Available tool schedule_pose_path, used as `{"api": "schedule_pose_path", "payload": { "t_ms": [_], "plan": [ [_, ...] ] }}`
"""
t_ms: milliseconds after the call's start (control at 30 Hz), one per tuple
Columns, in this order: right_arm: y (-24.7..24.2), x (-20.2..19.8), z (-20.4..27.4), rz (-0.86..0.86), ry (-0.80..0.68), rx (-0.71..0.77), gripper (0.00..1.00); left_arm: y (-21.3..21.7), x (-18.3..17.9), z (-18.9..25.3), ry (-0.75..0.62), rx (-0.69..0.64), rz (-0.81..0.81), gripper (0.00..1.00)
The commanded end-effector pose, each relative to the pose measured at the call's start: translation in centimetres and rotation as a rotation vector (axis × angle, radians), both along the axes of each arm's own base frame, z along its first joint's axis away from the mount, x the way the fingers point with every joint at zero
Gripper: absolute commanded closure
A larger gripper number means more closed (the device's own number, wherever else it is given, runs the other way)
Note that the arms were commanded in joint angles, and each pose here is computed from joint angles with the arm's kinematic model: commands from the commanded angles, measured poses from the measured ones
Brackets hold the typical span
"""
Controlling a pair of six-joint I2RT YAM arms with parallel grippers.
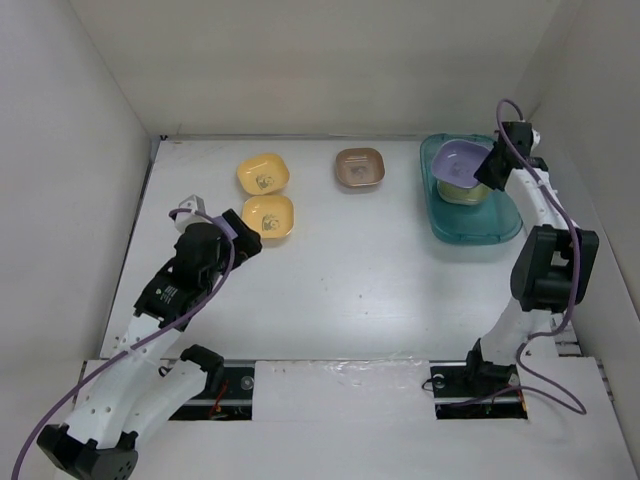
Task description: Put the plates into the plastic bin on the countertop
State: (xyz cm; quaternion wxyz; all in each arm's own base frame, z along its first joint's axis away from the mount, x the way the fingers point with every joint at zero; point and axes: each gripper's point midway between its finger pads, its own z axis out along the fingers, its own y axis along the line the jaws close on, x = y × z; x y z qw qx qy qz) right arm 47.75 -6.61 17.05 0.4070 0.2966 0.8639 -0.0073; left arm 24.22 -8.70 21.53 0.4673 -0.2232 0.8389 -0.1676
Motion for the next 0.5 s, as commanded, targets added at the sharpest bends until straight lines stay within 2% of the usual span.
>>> {"api": "schedule_pose_path", "payload": {
  "t_ms": [0, 167, 333, 367, 400, 433, 467],
  "plan": [
    [-2.3, 1.0, 0.4, 0.022, -0.019, 0.016, 1.00, -0.8, 0.5, 1.5, -0.054, -0.017, -0.043, 0.00],
    [-3.1, 1.7, -2.6, 0.046, 0.026, 0.073, 1.00, -1.1, 0.7, 0.7, -0.026, -0.002, -0.055, 0.00],
    [-2.9, 2.6, -2.7, 0.032, 0.006, 0.075, 0.98, -1.3, 0.9, 0.7, -0.024, -0.006, -0.063, 0.00],
    [-2.8, 3.1, -1.7, 0.033, -0.021, 0.082, 0.88, -1.3, 0.9, 0.7, -0.024, -0.006, -0.063, 0.00],
    [-2.9, 3.2, -1.9, 0.033, -0.012, 0.085, 0.73, -1.5, 0.8, 1.1, -0.041, -0.012, -0.079, 0.00],
    [-2.7, 3.2, -1.9, 0.040, -0.013, 0.091, 0.50, -1.5, 0.8, 1.1, -0.041, -0.012, -0.080, 0.00],
    [-3.0, 3.2, -1.2, 0.029, -0.020, 0.079, 0.16, -1.5, 0.7, 0.7, -0.033, -0.009, -0.080, 0.00]
  ]
}}
